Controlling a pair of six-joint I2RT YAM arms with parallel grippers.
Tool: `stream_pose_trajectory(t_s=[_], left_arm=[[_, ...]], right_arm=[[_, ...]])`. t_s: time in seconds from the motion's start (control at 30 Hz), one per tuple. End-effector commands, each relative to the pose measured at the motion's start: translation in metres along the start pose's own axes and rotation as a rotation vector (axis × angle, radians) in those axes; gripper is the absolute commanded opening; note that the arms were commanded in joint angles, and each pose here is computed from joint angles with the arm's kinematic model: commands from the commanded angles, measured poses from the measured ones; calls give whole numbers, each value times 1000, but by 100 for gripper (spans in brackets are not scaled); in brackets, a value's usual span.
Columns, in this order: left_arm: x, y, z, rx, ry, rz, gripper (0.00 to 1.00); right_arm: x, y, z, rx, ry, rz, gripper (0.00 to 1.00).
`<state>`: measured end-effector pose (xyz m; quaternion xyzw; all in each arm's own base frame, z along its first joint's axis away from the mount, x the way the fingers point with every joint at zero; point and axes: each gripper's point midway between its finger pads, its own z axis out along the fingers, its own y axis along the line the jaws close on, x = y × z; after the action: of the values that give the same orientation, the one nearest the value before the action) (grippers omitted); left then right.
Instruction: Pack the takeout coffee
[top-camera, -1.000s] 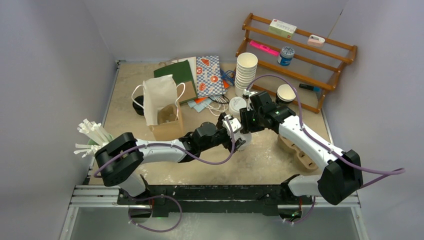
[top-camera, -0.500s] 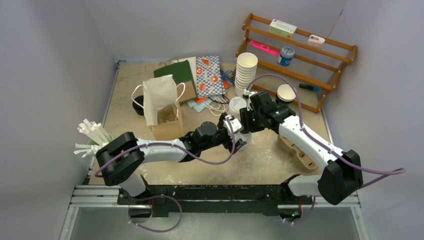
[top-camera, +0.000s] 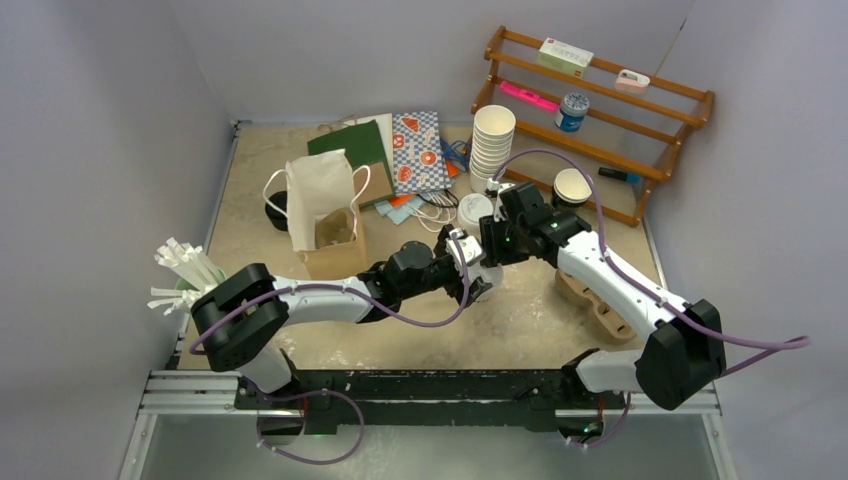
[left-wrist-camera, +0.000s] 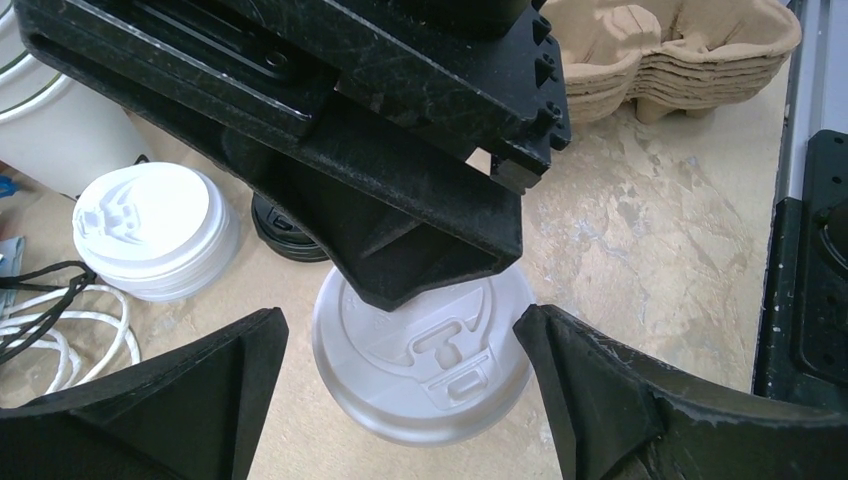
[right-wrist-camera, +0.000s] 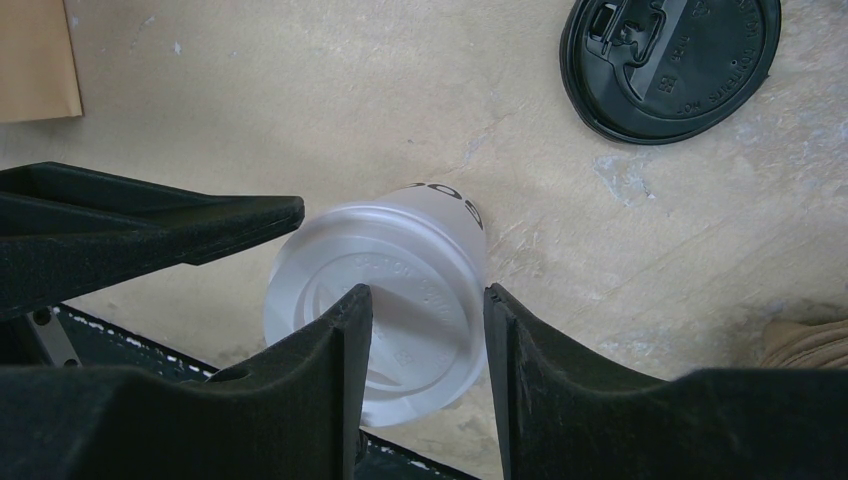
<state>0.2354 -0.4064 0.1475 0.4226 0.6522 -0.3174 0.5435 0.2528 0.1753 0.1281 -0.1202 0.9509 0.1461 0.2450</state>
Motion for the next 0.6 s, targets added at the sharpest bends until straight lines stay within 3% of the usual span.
stream_pose_trajectory(t_s=[0.0,0.57], left_arm=[[-1,-4,-4,27,5,-13,97],[5,1,-13,3,20,-15,98]], right_arm=[[5,4,-3,-13,21,-5,47],[6,4,-2,-13,25,-4,46]])
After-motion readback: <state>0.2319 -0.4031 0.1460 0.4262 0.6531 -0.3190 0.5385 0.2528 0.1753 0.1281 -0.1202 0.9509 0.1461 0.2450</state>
